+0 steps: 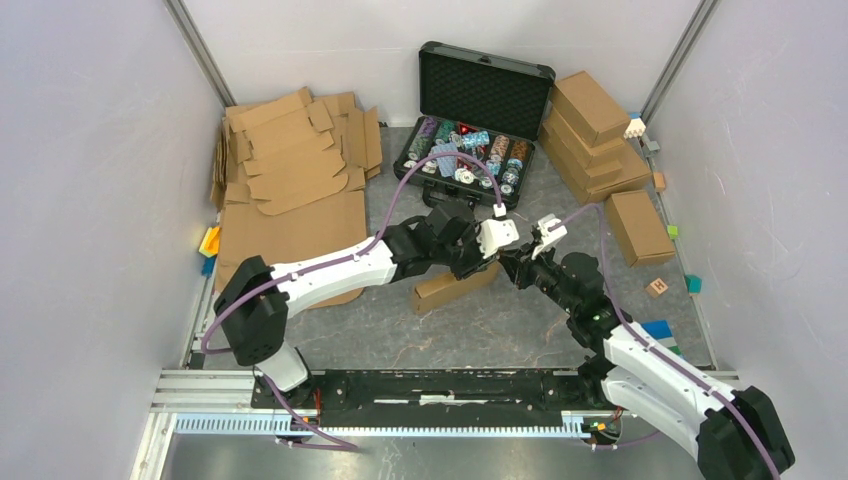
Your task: Fold the paper box
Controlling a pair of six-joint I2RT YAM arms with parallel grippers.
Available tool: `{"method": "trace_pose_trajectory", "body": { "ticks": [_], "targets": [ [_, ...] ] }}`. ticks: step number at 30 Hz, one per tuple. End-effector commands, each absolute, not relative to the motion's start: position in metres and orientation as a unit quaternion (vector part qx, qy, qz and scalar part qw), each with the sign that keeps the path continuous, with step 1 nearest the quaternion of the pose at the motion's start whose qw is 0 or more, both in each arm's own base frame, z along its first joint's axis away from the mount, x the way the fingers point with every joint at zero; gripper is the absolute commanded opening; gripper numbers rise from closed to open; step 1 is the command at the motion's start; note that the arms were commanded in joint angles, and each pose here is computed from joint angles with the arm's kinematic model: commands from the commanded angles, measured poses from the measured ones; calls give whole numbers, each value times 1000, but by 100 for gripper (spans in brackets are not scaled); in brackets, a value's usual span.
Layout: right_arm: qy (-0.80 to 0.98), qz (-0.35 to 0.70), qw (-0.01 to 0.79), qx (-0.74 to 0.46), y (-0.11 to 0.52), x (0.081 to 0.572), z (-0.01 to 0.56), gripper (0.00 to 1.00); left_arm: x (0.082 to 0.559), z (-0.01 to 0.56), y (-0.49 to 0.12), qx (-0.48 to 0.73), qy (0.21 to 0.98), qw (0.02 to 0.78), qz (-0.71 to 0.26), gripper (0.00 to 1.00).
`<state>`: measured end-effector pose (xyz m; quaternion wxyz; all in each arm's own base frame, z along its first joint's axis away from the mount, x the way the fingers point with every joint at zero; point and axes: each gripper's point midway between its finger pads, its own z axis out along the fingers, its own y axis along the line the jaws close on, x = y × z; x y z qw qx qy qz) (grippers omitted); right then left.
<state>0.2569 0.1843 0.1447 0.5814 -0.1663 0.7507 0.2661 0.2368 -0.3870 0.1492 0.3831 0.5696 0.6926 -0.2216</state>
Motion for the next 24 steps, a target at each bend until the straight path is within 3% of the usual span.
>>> {"method": "trace_pose_trajectory", "body": {
  "ticks": [1,12,24],
  "targets": [
    [774,235,554,-198,181,254,137,23,235,129,-390,600,686,360,-199,39],
    [762,215,580,-189,173,260,158,30,238,114,-390,605,701,333,-180,34],
    [759,180,602,-174,158,263,169,20,244,108,-386,600,713,326,-162,32]
  ]
}}
